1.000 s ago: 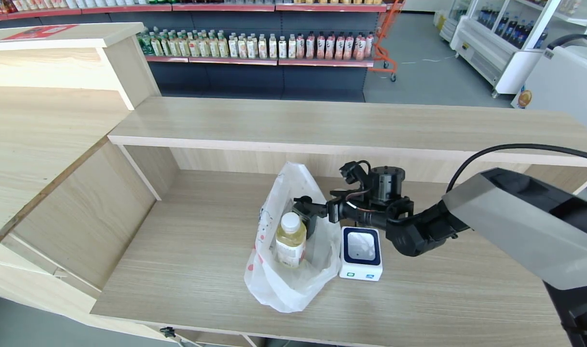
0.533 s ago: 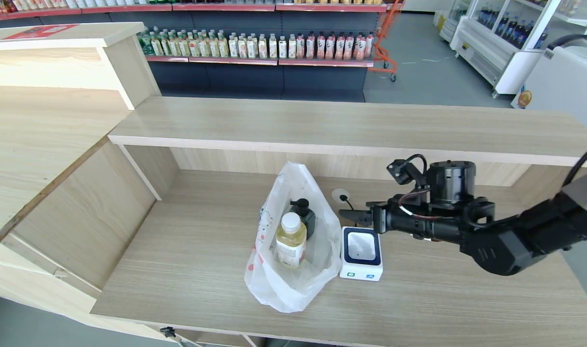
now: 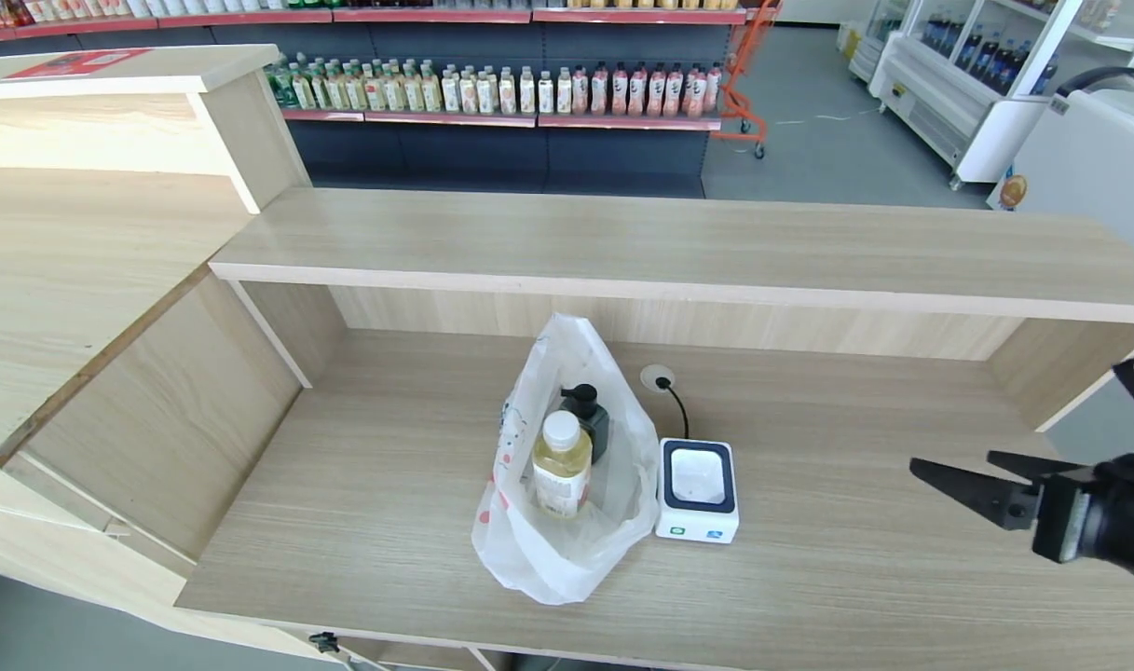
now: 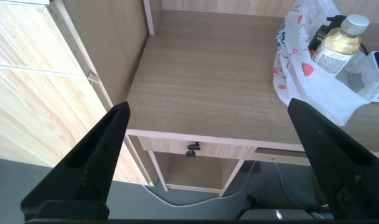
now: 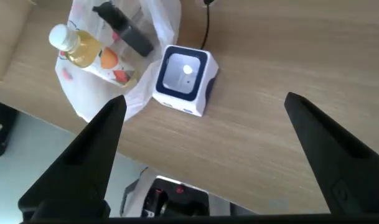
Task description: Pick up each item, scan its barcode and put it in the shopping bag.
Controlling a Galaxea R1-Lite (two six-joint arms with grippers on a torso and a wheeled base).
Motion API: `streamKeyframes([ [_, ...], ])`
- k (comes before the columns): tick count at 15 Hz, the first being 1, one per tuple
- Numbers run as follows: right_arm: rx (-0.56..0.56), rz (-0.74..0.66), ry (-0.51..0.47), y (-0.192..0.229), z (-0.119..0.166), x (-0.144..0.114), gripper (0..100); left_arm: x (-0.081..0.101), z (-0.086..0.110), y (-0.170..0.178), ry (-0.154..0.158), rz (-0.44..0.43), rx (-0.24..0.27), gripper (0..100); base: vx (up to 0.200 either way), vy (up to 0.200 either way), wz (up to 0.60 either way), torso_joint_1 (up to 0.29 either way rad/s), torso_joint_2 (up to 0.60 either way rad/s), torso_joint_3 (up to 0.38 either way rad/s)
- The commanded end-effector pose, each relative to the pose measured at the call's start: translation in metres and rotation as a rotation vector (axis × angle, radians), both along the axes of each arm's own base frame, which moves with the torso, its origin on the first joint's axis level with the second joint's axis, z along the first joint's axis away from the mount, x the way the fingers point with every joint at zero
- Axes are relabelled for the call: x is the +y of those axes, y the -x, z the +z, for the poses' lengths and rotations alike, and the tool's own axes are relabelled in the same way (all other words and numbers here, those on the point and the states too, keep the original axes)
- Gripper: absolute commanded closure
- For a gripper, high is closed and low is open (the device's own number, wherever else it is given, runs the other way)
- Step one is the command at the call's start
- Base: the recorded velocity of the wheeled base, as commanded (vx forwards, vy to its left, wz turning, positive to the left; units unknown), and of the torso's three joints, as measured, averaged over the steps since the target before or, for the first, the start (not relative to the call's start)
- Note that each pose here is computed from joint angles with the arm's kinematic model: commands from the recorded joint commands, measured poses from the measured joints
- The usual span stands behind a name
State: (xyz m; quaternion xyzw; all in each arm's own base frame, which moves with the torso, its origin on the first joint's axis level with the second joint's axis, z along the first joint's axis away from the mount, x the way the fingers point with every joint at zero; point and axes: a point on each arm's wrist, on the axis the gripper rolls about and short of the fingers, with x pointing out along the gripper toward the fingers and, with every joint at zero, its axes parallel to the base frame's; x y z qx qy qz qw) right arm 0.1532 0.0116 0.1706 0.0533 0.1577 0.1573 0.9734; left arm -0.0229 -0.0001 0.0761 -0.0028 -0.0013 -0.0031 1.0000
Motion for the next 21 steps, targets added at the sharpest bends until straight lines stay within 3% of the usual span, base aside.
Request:
streamKeyframes([
  [1, -0.137, -0.287, 0.07, 0.107, -0.035, -0.013, 0, 0.0, 0.0, 0.0, 0.001, 0.0, -0.001, 0, 0.0, 0.0, 0.0, 0.0, 0.0, 0.0],
  [5, -0.246, -0.372, 0.094, 0.159, -0.079, -0.01, 0, 0.0, 0.0, 0.0, 0.001, 0.0, -0.001, 0, 0.0, 0.0, 0.0, 0.0, 0.0, 0.0],
  [7, -0.258, -0.331, 0.099, 0.172, -0.092, -0.011, 0, 0.0, 0.0, 0.0, 0.001, 0.0, -0.001, 0, 0.0, 0.0, 0.0, 0.0, 0.0, 0.0],
  [8, -0.275, -0.282, 0.094, 0.173, -0.094, -0.012, 0, 0.0, 0.0, 0.0, 0.001, 0.0, -0.001, 0, 0.0, 0.0, 0.0, 0.0, 0.0, 0.0],
  [14, -0.313, -0.307, 0.091, 0.176, -0.095, -0.011, 0, 0.0, 0.0, 0.0, 0.001, 0.0, -0.001, 0, 0.0, 0.0, 0.0, 0.0, 0.0, 0.0],
  [15, -0.314, -0.308, 0.089, 0.176, -0.095, -0.011, 100, 0.0, 0.0, 0.0, 0.001, 0.0, -0.001, 0, 0.0, 0.0, 0.0, 0.0, 0.0, 0.0],
  [21, -0.313, -0.308, 0.089, 0.176, -0.095, -0.011, 100, 0.0, 0.0, 0.0, 0.001, 0.0, -0.001, 0, 0.0, 0.0, 0.0, 0.0, 0.0, 0.0],
])
